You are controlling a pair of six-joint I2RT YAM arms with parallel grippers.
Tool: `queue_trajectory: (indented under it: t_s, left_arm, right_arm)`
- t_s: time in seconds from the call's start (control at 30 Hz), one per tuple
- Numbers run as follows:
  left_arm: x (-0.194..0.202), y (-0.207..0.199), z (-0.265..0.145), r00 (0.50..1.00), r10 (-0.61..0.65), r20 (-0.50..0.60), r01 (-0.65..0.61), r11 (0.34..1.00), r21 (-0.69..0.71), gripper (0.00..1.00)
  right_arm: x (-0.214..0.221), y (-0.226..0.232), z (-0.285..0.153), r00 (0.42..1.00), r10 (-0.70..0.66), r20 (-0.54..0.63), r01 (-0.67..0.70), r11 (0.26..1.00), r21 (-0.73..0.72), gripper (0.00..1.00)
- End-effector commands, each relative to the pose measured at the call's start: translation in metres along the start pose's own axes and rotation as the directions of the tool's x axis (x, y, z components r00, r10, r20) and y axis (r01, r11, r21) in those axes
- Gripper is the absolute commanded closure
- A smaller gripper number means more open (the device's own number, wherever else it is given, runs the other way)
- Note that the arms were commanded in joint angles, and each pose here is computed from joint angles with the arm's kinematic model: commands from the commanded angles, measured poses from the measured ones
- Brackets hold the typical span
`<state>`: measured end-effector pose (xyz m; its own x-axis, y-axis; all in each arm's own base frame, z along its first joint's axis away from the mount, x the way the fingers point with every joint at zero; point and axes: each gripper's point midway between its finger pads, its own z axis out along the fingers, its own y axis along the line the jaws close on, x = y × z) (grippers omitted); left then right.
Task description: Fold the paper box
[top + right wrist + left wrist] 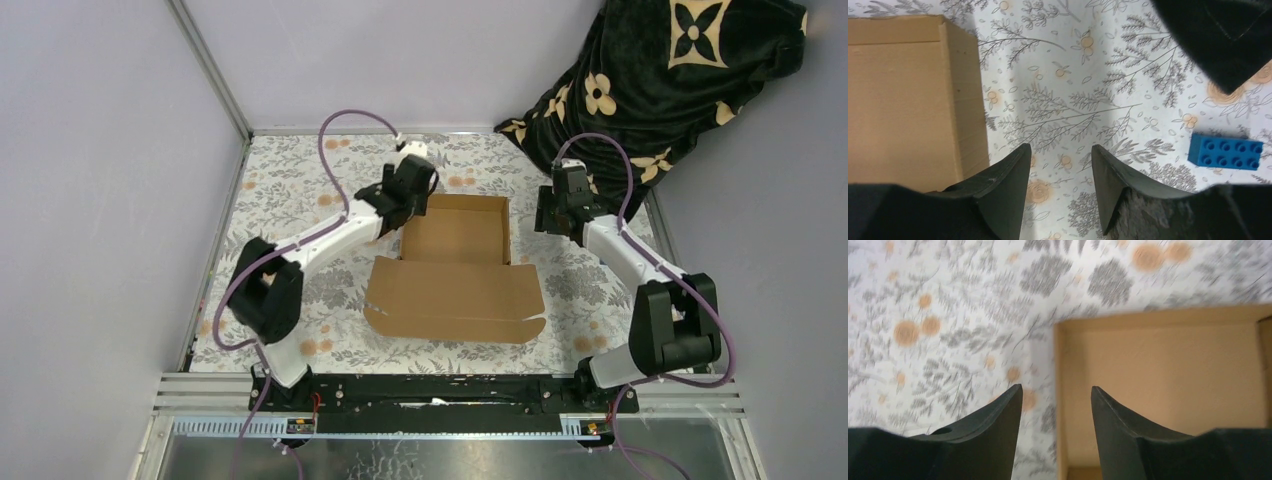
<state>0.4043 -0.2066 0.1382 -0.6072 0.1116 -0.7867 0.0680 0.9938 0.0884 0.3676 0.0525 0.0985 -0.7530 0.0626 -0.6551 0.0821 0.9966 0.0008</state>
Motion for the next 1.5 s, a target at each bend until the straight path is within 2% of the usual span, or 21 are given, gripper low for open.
queue_trajectory:
  t_s: [0.0,0.13,0.23,0.33,0.5,0.57,0.7,0.87,1.1,1.3,1.47]
  left_arm:
    - [-0.064,-0.021,0.018,0.998,-0.005,0.064,0.001,0.998,0.062,0.41]
    - [-0.086,-0.041,0.051,0.999,0.001,0.04,-0.007,0.987,0.162,0.41]
    - [-0.078,-0.059,0.084,0.999,0.037,-0.012,-0.034,0.973,0.228,0.41]
    - [-0.075,-0.06,0.105,0.999,0.019,-0.027,-0.012,0.969,0.246,0.42]
    - [-0.067,-0.054,0.129,0.998,-0.001,-0.055,0.015,0.969,0.245,0.42]
    - [-0.065,-0.051,0.136,0.998,-0.01,-0.066,0.027,0.968,0.251,0.42]
    - [-0.061,-0.049,0.146,0.996,-0.028,-0.09,0.051,0.961,0.273,0.42]
    - [-0.052,-0.046,0.152,0.994,-0.012,-0.109,0.041,0.962,0.27,0.42]
    - [-0.037,-0.043,0.155,0.99,0.0,-0.139,0.037,0.965,0.26,0.43]
    - [-0.015,-0.041,0.156,0.982,0.009,-0.186,0.039,0.966,0.255,0.43]
    - [0.01,-0.031,0.15,0.973,0.011,-0.23,0.042,0.974,0.223,0.44]
  right_arm:
    - [-0.004,0.013,-0.019,0.999,0.041,0.032,-0.038,0.996,-0.078,0.46]
    - [0.011,0.009,-0.036,0.999,0.034,0.017,-0.032,0.995,-0.094,0.47]
    - [0.023,0.008,-0.047,0.999,0.041,0.015,-0.039,0.993,-0.111,0.47]
    - [0.041,0.002,-0.049,0.998,0.055,-0.019,-0.056,0.994,-0.093,0.47]
    - [0.071,0.007,-0.048,0.975,0.192,-0.11,-0.201,0.976,-0.083,0.47]
    - [0.088,0.015,-0.047,0.952,0.247,-0.179,-0.267,0.959,-0.094,0.47]
    - [0.124,0.043,-0.045,0.885,0.288,-0.365,-0.367,0.915,-0.169,0.56]
    - [0.151,0.068,-0.043,0.823,0.314,-0.473,-0.469,0.846,-0.254,0.57]
    - [0.152,0.083,-0.046,0.797,0.321,-0.512,-0.52,0.796,-0.31,0.58]
    - [0.148,0.107,-0.047,0.755,0.324,-0.57,-0.596,0.701,-0.391,0.57]
    - [0.144,0.109,-0.04,0.76,0.319,-0.566,-0.591,0.701,-0.399,0.57]
